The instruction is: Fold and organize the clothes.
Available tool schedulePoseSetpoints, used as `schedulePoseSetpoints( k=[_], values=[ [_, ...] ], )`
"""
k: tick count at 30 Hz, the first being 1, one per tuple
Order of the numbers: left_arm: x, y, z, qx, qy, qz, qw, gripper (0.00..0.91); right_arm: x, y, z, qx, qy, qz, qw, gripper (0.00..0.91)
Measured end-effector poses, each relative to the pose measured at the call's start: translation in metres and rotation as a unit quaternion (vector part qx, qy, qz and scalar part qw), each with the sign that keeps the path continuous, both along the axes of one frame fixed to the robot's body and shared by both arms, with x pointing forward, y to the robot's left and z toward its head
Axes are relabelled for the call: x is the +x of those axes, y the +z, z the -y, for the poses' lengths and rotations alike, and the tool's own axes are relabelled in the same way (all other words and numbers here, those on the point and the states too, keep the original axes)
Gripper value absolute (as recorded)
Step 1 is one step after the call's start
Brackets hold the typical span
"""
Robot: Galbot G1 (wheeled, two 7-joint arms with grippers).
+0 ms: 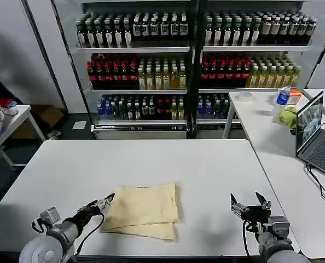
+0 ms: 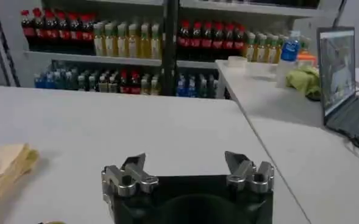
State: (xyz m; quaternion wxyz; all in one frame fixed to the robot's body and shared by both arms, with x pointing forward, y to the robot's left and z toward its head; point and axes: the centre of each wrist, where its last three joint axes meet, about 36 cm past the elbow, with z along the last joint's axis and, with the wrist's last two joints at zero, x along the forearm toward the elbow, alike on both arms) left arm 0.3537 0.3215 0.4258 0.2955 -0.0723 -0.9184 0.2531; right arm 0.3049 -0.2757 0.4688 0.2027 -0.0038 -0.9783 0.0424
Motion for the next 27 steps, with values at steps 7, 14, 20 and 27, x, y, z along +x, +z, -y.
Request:
schedulePoseSetpoints(
  k=[7,14,20,27],
  values=[
    [0.002,-0.011,0.001,-0.006,-0.003,-0.013,1.0,0.907,-0.001,0.001,0.0,0.0,-0.001,0.0,1.0,0.907],
    [0.004,-0.015,0.007,-0.023,-0.009,-0.016,1.0,0.907,-0.001,0.0,-0.002,0.001,-0.001,0.0,1.0,0.907],
    [0.006,-0.018,0.015,-0.039,-0.013,-0.016,0.999,0.907,-0.002,0.001,-0.003,0.001,-0.001,0.0,1.0,0.907],
    [0.008,-0.023,0.016,-0.049,-0.011,-0.019,0.999,0.907,-0.003,0.001,-0.003,0.0,-0.002,-0.002,1.0,0.907]
  ],
)
